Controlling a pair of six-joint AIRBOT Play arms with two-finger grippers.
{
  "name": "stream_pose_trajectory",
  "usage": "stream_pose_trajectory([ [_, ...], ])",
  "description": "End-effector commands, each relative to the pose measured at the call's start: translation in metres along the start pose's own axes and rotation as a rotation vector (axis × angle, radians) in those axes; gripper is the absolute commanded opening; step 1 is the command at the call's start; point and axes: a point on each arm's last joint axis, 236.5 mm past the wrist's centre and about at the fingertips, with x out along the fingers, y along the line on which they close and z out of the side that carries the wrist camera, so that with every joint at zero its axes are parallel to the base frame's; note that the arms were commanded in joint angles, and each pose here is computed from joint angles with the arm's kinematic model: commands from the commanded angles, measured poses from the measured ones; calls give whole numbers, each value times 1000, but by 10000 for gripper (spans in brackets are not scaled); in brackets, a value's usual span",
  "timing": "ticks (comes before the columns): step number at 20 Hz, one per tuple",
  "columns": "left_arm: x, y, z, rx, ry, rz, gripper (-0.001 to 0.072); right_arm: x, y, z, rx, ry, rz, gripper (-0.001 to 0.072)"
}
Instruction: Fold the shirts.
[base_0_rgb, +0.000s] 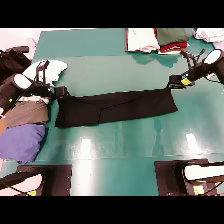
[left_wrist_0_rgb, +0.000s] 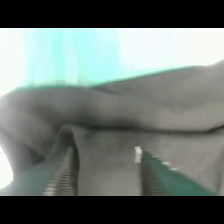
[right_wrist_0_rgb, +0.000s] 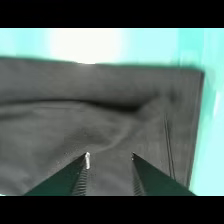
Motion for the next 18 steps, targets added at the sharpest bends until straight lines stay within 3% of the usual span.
stream_pose_trajectory([
  [1,-13,-14,13,-6,1,-33,212,-8,-4,6,-51,-4,60,416],
  [2,-16,-21,16,-10,0,-54,56,-11,-13,-1,-39,15,71,421],
  [3,-18,-28,17,-11,-1,-74,25,-13,-26,-8,-12,27,70,505],
  [4,-17,-35,15,-5,5,-87,25,-14,-42,-16,31,42,71,576],
  [5,-15,-43,12,11,13,-96,25,-12,-57,-25,80,51,71,603],
  [11,9,-123,-13,61,48,-183,25,32,-94,-63,302,82,274,585],
  [15,35,-166,-16,25,23,-236,25,64,-63,-62,257,137,368,548],
  [17,51,-184,-18,19,41,-261,25,74,-46,-61,184,155,373,355],
  [18,61,-194,-22,24,61,-271,24,74,-37,-59,146,152,374,177],
])
